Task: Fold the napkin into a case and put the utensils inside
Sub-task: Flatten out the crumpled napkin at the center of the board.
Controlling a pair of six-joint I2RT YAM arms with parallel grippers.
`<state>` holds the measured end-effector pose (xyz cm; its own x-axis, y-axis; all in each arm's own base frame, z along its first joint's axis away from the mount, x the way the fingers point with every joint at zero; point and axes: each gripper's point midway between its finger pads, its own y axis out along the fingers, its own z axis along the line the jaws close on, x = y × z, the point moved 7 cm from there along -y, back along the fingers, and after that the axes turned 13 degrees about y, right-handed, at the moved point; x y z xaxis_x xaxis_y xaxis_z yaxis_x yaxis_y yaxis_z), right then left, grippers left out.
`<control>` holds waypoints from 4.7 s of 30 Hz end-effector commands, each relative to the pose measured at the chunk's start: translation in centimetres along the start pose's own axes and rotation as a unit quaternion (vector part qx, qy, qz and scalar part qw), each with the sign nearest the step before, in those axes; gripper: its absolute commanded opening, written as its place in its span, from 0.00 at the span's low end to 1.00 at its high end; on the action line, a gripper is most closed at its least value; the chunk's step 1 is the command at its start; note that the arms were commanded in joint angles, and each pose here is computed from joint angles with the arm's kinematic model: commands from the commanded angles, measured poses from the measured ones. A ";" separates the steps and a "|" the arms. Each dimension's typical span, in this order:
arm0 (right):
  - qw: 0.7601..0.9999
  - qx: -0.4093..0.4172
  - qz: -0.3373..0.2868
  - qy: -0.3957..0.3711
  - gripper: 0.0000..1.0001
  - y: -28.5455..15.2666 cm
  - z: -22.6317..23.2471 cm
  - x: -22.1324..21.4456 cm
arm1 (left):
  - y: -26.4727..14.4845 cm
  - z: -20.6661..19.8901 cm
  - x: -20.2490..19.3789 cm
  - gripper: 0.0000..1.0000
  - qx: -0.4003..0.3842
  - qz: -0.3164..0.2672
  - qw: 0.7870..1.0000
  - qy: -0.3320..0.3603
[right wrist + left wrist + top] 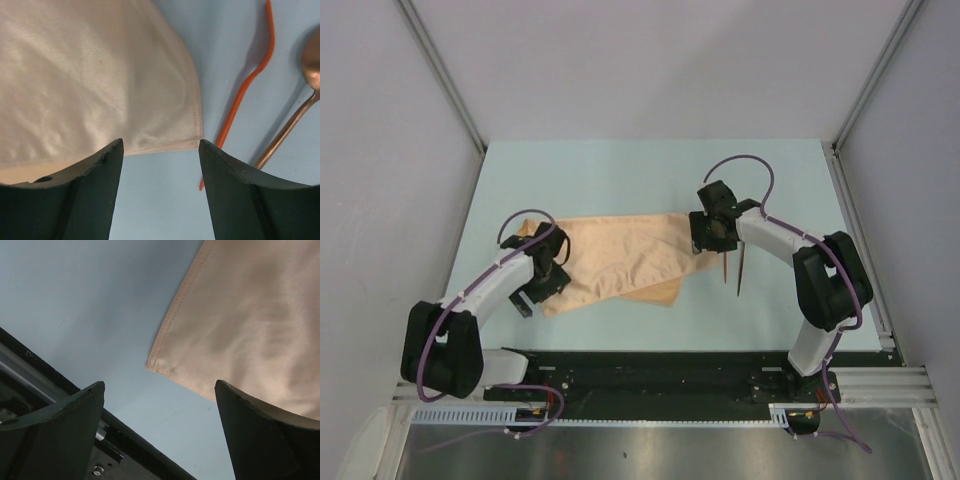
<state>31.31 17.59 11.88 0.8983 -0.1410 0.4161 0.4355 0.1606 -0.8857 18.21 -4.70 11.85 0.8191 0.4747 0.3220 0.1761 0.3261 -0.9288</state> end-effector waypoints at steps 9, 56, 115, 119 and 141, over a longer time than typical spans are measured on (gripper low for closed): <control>0.999 -0.031 -0.029 0.024 0.55 2.0 -1.1 -0.3 | 4.0 -1.8 -2.4 0.68 -0.014 0.054 0.997 -0.057; 0.999 -0.045 -0.007 -0.005 0.62 3.1 0.7 -5.3 | -7.0 -3.5 6.6 0.00 -0.208 -0.163 0.964 -0.034; 0.949 0.195 -0.175 0.175 0.82 5.3 5.8 23.6 | -4.7 -13.8 39.4 0.87 -0.289 -0.346 0.889 -0.075; 0.974 0.111 -0.128 0.150 0.86 4.8 3.1 18.7 | -4.4 -12.8 31.7 0.75 -0.267 -0.247 0.930 -0.052; 0.983 0.126 0.003 0.130 0.82 -0.7 4.1 -2.4 | -7.5 -5.0 7.8 0.72 -0.315 -0.168 0.927 0.116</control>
<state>28.95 21.92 11.10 0.8864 -0.2948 0.3569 0.4454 0.3331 -0.8311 28.49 -8.01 18.18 0.7940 0.2496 0.5543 0.5955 -0.1359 -0.7918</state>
